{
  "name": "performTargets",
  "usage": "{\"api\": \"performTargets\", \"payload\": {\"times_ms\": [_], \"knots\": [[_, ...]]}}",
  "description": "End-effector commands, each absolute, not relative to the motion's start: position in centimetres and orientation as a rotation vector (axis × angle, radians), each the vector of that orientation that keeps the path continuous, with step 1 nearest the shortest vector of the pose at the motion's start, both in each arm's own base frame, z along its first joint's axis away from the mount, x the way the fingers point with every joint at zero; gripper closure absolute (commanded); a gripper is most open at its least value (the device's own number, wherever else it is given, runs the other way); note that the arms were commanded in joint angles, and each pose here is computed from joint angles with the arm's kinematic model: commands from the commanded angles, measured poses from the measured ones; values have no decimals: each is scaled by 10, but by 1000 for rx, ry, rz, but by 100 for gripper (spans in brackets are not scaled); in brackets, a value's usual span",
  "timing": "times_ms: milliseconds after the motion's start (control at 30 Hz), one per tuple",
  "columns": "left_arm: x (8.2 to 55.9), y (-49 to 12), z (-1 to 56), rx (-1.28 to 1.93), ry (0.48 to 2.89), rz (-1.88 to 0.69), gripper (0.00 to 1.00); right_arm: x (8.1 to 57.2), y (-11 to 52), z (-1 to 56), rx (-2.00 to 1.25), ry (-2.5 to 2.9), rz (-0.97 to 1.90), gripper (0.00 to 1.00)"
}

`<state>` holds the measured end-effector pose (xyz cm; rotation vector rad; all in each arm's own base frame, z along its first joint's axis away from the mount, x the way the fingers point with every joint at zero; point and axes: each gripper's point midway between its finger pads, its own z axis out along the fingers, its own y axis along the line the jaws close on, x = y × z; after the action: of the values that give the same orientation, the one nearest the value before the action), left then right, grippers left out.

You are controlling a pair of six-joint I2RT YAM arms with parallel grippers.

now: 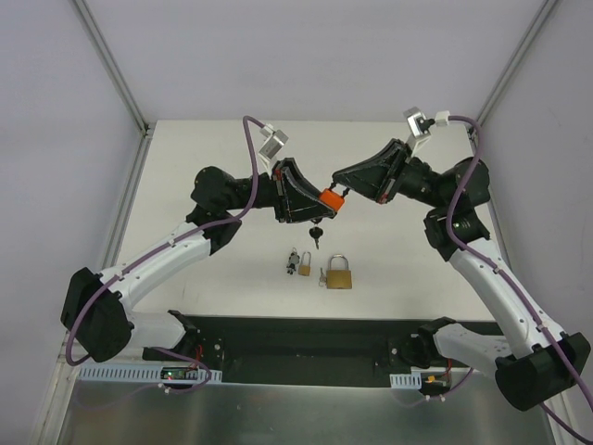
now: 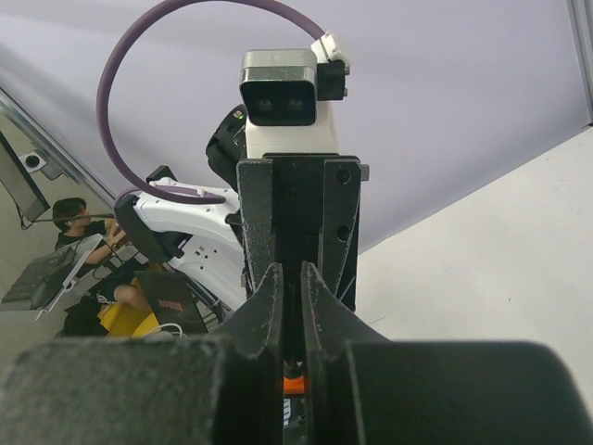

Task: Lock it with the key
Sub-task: Lock the lock.

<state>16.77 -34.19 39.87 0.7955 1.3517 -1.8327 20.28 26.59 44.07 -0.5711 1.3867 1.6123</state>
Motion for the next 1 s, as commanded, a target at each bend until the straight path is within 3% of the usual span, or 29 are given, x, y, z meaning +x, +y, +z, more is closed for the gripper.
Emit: {"api": "performTargets", "payload": {"times_ms": [0,967], "knots": [[140,-325,477,879,956,-1809,100,200,277,419,-605,1435,1635,99],[168,-328,476,740,976,-1717,100,164,295,358,-605,1583,1751,99]]}}
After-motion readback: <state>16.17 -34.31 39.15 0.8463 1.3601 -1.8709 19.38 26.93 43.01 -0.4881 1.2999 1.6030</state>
